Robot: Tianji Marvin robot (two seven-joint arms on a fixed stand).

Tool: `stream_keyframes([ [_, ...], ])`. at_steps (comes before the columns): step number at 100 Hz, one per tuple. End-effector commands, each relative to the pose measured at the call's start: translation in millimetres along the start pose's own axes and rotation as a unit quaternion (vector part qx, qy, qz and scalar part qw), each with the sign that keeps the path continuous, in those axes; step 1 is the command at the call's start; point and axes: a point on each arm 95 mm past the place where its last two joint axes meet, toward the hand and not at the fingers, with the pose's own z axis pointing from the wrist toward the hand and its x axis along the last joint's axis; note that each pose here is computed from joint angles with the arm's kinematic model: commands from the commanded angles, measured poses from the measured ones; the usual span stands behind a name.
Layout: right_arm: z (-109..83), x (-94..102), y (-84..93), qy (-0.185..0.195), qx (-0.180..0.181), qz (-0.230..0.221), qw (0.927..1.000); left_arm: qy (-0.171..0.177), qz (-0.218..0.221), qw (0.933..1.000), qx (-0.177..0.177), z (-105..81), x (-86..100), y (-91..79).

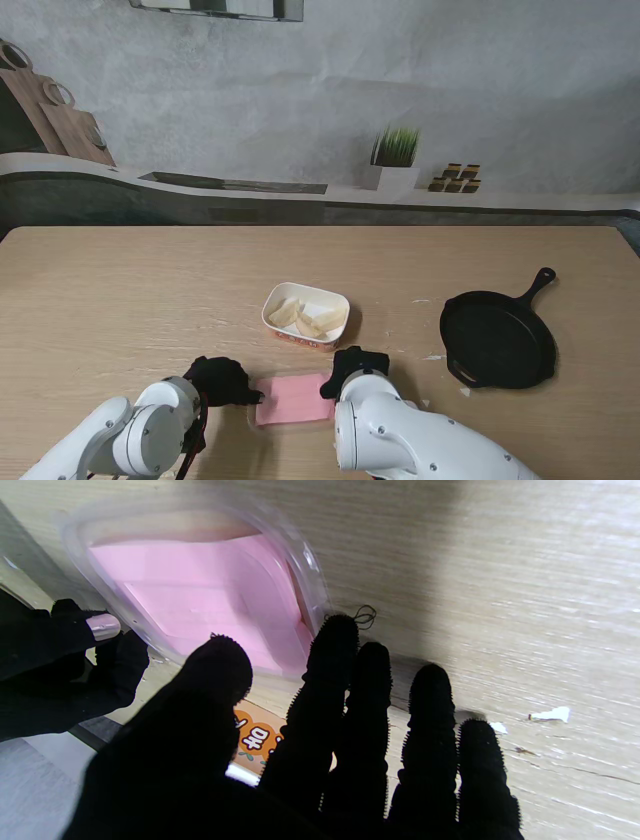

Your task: Load dumplings into a food container

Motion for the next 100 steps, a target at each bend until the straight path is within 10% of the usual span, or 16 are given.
stream_keyframes([
  [1, -1.7, -0.8, -18.9, -0.027, 0.043, 0.024, 0.9984, -0.008, -0.006, 0.9993, -0.035, 2.5, -5.6, 20.5],
  [52, -23.4, 11.1, -8.4, -0.006, 0.092, 0.102, 0.9905, -0.005, -0.006, 0.9989, -0.046, 3.2, -3.4, 22.0],
  [100, -31.2, 18.3, 3.2, 0.001, 0.078, 0.278, 0.9573, -0.004, -0.012, 0.9987, -0.049, 3.5, -2.7, 22.3],
])
